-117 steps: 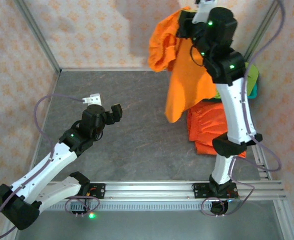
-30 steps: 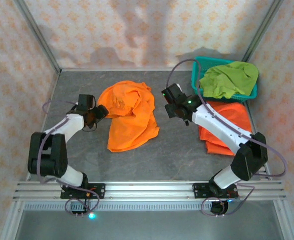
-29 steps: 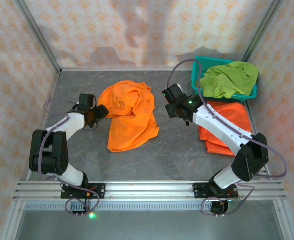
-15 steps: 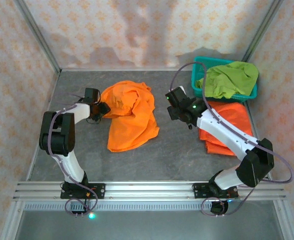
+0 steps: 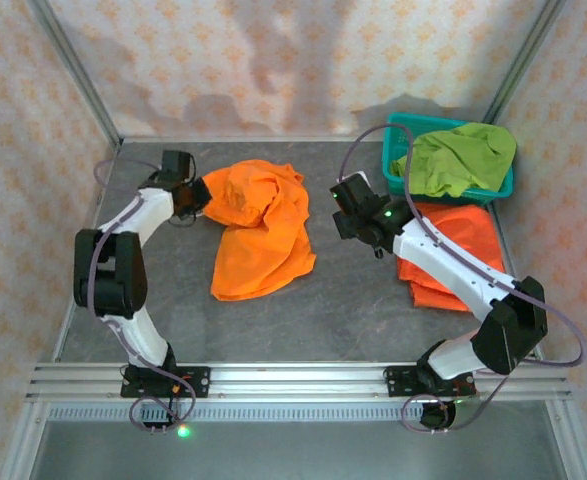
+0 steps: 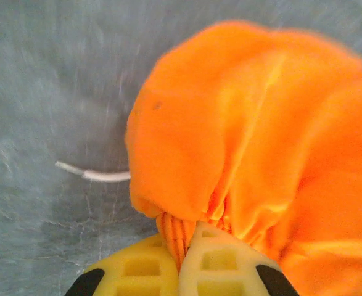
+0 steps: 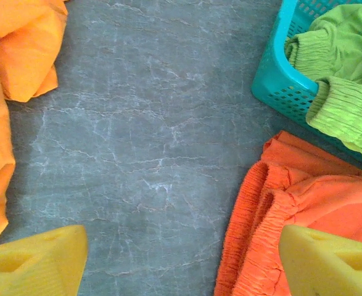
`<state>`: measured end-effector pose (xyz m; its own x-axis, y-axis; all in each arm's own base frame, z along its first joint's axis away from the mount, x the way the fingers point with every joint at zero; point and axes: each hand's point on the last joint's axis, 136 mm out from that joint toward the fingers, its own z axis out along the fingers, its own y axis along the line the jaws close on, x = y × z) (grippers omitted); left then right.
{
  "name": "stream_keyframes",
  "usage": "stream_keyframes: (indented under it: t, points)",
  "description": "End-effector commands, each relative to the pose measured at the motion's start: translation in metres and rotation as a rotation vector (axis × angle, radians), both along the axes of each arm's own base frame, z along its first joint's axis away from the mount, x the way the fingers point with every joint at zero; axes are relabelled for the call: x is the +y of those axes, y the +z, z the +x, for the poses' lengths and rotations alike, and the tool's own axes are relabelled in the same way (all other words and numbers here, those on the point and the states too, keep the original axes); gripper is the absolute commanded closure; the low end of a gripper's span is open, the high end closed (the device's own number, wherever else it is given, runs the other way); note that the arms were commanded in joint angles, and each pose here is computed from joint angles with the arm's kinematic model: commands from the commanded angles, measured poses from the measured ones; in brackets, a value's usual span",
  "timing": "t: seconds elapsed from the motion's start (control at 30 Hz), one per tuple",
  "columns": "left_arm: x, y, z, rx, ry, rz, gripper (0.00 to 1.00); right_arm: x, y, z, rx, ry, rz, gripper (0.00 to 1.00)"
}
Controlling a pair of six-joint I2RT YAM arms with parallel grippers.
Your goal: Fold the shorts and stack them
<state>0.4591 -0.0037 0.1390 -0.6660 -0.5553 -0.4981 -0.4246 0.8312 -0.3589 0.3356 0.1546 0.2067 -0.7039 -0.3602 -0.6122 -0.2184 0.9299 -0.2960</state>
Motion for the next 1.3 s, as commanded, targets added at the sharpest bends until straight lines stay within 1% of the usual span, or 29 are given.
stream_keyframes:
  t: [0.0,0.13,0.2,0.3,0.33,0.4,0.47,0.5,0.57,0.63,0.73,0.8,0.83,0.87,0.9,0.93,1.0,1.03,1.07,1.1,1.13,1.17,1.23,1.27]
  points:
    - [0.031,0.112,-0.008,-0.157,0.033,0.184,1.0,0.007,0.012,0.001,-0.033,0.002,0.077,0.2]
    - [0.045,0.216,-0.018,-0.294,0.052,0.288,1.0,0.017,0.019,0.003,-0.047,0.025,0.141,0.21]
    - [0.047,0.266,-0.026,-0.372,0.061,0.313,1.0,0.022,0.025,0.003,-0.06,0.038,0.18,0.21]
    - [0.042,0.329,-0.039,-0.497,0.068,0.329,1.0,0.028,0.035,0.002,-0.084,0.055,0.237,0.22]
    - [0.039,0.346,-0.043,-0.533,0.067,0.342,1.0,0.03,0.038,0.001,-0.091,0.061,0.254,0.22]
    - [0.029,0.385,-0.056,-0.608,0.075,0.425,1.0,0.033,0.047,-0.001,-0.113,0.078,0.294,0.22]
    - [0.017,0.415,-0.067,-0.665,0.089,0.502,1.0,0.035,0.055,-0.003,-0.131,0.09,0.331,0.22]
    - [0.009,0.426,-0.069,-0.69,0.085,0.519,1.0,0.036,0.059,-0.005,-0.141,0.095,0.35,0.22]
    - [-0.009,0.436,-0.068,-0.728,0.065,0.509,1.0,0.033,0.064,-0.006,-0.153,0.091,0.387,0.22]
    - [-0.029,0.434,-0.06,-0.734,0.04,0.509,1.0,0.026,0.064,-0.006,-0.152,0.067,0.423,0.22]
    - [-0.073,0.409,-0.04,-0.692,-0.041,0.52,1.0,0.006,0.059,-0.005,-0.137,0.005,0.472,0.22]
    - [-0.107,0.379,-0.021,-0.638,-0.111,0.507,0.99,-0.008,0.047,-0.005,-0.11,-0.042,0.485,0.2]
    - [-0.121,0.365,-0.014,-0.615,-0.141,0.489,0.96,-0.015,0.041,-0.005,-0.093,-0.065,0.484,0.19]
    - [-0.138,0.348,-0.005,-0.587,-0.179,0.457,0.94,-0.024,0.041,-0.008,-0.093,-0.087,0.494,0.19]
    - [-0.158,0.322,0.009,-0.543,-0.222,0.43,0.92,-0.031,0.037,-0.009,-0.083,-0.112,0.499,0.18]
    - [-0.178,0.301,0.017,-0.511,-0.268,0.394,0.88,-0.039,0.03,-0.01,-0.066,-0.141,0.508,0.18]
    - [-0.217,0.265,0.03,-0.459,-0.354,0.309,0.66,-0.053,0.019,-0.01,-0.04,-0.197,0.529,0.15]
    - [-0.238,0.246,0.035,-0.431,-0.409,0.25,0.52,-0.059,0.015,-0.01,-0.031,-0.225,0.546,0.13]
    - [-0.255,0.232,0.04,-0.411,-0.451,0.192,0.41,-0.062,0.01,-0.01,-0.019,-0.244,0.565,0.12]
    - [-0.265,0.224,0.043,-0.399,-0.483,0.159,0.36,-0.064,0.007,-0.009,-0.014,-0.253,0.582,0.11]
    - [-0.269,0.223,0.045,-0.397,-0.492,0.148,0.31,-0.062,0.005,-0.009,-0.003,-0.254,0.601,0.1]
    - [-0.269,0.225,0.045,-0.397,-0.493,0.153,0.29,-0.059,0.003,-0.009,0.008,-0.247,0.617,0.09]
    - [-0.257,0.236,0.043,-0.413,-0.482,0.171,0.29,-0.052,0.001,-0.009,0.034,-0.23,0.651,0.08]
    - [-0.246,0.245,0.04,-0.421,-0.467,0.176,0.29,-0.047,0.0,-0.009,0.048,-0.22,0.668,0.08]
